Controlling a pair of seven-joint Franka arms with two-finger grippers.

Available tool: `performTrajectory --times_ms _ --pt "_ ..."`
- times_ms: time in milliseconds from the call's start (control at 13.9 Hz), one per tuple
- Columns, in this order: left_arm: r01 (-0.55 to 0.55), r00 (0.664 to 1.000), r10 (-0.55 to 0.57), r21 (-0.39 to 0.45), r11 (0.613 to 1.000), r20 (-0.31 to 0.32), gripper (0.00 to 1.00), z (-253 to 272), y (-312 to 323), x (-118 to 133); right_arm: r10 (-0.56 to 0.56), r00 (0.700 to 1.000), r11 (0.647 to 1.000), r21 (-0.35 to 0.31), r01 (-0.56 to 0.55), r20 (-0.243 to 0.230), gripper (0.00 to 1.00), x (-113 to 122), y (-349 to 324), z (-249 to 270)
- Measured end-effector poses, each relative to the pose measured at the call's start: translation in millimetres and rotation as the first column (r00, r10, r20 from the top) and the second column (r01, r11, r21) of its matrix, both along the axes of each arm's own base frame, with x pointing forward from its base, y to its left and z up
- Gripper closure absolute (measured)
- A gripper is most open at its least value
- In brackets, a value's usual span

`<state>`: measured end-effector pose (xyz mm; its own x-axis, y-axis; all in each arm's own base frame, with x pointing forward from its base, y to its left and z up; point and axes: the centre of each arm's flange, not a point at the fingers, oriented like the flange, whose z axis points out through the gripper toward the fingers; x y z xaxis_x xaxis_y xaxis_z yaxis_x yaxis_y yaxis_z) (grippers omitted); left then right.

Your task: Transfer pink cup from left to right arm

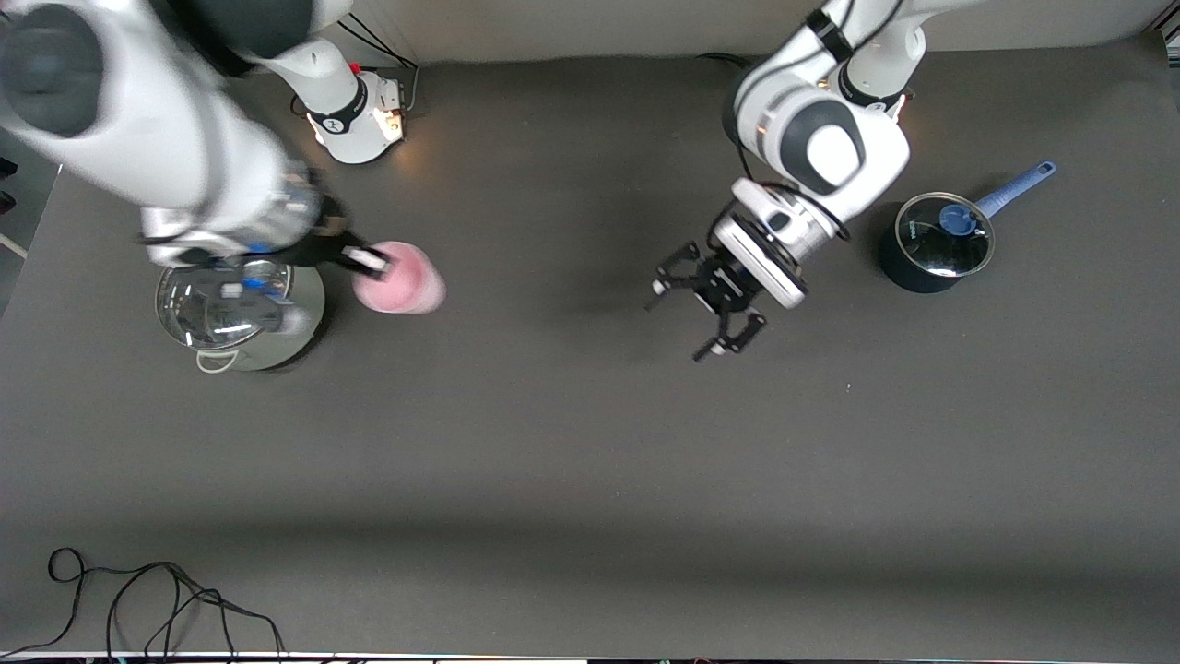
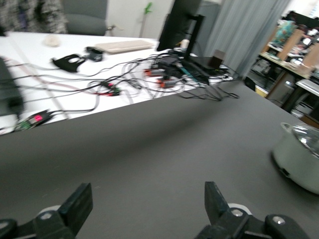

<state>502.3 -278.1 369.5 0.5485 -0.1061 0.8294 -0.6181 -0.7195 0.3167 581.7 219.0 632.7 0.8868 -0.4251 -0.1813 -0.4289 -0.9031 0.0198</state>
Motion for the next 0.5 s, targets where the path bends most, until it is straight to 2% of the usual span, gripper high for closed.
performTrajectory --times_ms 144,287,431,502 --pt "-0.037 0.999 0.037 -0.008 0.999 -0.017 0.00 -7 19 11 0.078 0.997 0.997 0.013 -0.078 -0.003 0.96 1 -62 7" --pt "-0.052 0.998 0.052 0.001 0.999 -0.034 0.00 -10 23 11 0.150 0.989 0.989 0.006 -0.150 -0.008 0.96 -4 -116 8" --pt "-0.073 0.996 0.074 0.031 0.997 -0.051 0.00 -10 27 8 0.223 0.975 0.975 -0.009 -0.224 -0.018 0.96 -12 -149 1" --pt "-0.079 0.995 0.081 0.037 0.996 -0.056 0.00 -11 28 8 0.236 0.972 0.972 -0.010 -0.237 -0.008 0.96 -13 -158 -6"
